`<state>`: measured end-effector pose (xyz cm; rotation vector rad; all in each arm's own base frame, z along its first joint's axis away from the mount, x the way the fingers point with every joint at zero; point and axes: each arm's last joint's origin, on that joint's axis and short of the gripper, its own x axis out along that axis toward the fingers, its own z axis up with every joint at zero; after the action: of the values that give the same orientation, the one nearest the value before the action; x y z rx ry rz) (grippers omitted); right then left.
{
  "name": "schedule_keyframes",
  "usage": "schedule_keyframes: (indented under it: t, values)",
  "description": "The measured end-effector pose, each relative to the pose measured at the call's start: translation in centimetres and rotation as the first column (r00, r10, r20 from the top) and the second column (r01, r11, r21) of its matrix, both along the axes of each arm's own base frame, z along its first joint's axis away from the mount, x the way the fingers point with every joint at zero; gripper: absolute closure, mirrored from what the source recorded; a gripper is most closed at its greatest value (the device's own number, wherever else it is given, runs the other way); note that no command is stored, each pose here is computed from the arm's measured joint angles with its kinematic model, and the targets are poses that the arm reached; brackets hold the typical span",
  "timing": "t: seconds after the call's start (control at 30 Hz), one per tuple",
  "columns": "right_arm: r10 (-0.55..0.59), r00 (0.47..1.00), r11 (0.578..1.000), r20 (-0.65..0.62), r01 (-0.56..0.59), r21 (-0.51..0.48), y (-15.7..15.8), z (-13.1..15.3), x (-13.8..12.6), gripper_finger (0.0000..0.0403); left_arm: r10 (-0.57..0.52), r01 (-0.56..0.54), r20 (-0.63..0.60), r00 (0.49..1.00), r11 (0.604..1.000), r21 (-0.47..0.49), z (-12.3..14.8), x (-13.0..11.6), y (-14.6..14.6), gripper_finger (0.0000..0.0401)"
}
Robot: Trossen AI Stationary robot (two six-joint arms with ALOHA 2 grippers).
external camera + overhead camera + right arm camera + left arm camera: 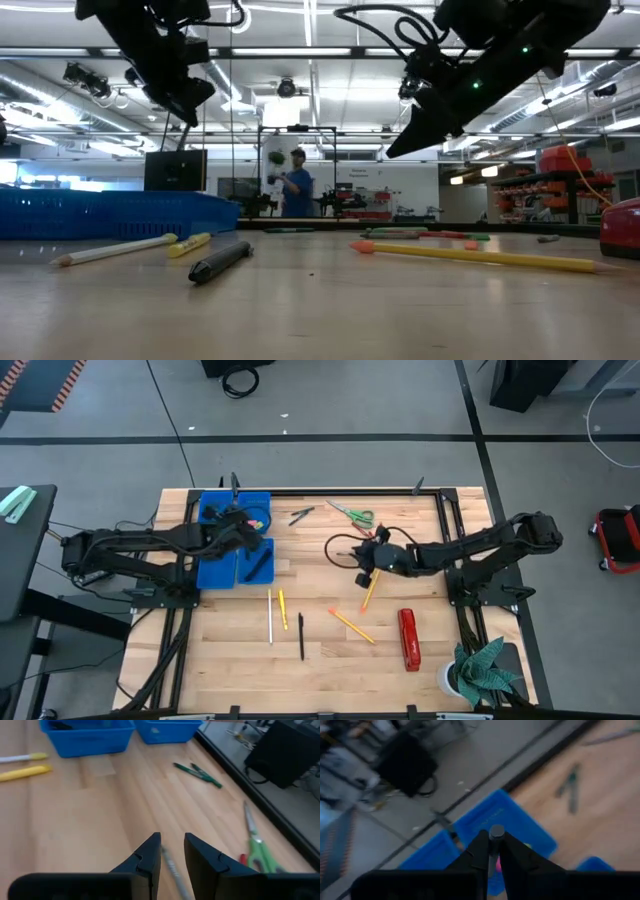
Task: Sort crayons/erasers/pens/pencils in bins
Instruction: Put the gray crayon into the top left blue bin
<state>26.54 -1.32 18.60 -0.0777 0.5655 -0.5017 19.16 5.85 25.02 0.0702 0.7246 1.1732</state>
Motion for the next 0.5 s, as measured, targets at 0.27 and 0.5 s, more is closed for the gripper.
schedule_keyframes:
  t: [0.27, 0.5]
  values:
    - [-0.064, 0.998, 0.998, -0.009, 0.064, -0.011, -2.0, 0.0, -0.2, 0.0311, 0.157, -0.151, -0.052, 0.986, 0.983, 0.106, -3.5, -1.7, 0.4, 0.0349]
    - [-0.064, 0.998, 0.997, 0.0, 0.064, 0.043, -3.0, -0.1, -0.3, 0.0311, 0.187, -0.182, -0.015, 0.982, 0.969, 0.166, -4.2, -1.7, 0.7, 0.0367]
